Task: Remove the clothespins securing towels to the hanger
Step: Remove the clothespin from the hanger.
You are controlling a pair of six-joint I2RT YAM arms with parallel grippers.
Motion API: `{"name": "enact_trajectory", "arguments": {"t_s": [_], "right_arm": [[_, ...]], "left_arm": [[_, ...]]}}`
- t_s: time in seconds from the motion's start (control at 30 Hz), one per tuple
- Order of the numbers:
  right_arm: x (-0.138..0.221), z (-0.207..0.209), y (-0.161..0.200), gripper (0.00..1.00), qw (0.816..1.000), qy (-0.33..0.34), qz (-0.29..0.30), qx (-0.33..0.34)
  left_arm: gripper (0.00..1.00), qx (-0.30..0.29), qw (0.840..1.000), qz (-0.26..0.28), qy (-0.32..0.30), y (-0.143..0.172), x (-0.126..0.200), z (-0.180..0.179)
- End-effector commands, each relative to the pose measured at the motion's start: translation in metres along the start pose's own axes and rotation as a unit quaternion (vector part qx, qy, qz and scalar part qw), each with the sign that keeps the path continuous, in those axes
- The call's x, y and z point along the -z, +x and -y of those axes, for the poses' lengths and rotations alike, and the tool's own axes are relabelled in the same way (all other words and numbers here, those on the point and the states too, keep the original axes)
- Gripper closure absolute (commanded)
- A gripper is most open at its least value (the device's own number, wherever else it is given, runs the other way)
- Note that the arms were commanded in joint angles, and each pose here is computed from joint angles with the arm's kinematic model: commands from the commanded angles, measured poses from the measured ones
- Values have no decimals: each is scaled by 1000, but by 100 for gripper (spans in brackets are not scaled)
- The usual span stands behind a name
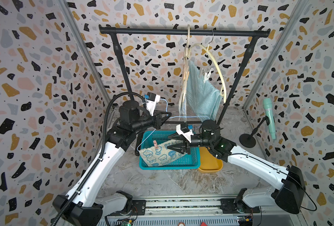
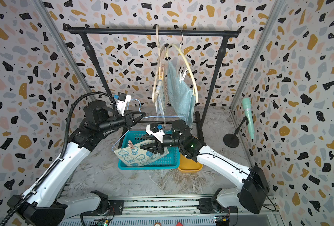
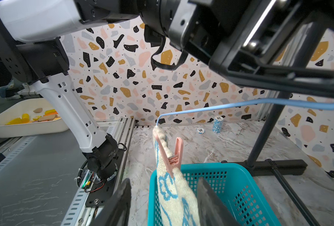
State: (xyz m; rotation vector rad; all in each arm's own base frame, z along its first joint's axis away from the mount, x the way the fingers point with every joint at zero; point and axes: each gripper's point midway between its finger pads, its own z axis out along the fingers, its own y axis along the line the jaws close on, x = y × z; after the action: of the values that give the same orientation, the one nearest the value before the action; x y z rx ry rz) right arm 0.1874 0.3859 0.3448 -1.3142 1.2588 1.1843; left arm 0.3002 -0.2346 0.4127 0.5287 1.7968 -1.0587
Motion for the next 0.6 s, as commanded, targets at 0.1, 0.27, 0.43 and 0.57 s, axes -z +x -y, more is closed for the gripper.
{"name": "enact_trajectory", "arguments": {"t_s": [0.1,0.27,0.43,0.57], "right_arm": [[-12,-9,-19,45,998,-50,10,22],[-26,-10,-16,45,997,-67,0,24],[-39,-13,-11,45,996,-84,-11,21],[-47,-14,-7,45,995,-91,-20,20]], "left_arm": [[100,-9,999,17,31,-8,2,14],[100,-7,999,15,35,-7,2,16],[100,-5,999,12,37,-5,1,16],[100,-5,999,11,39,-5,0,17]]}}
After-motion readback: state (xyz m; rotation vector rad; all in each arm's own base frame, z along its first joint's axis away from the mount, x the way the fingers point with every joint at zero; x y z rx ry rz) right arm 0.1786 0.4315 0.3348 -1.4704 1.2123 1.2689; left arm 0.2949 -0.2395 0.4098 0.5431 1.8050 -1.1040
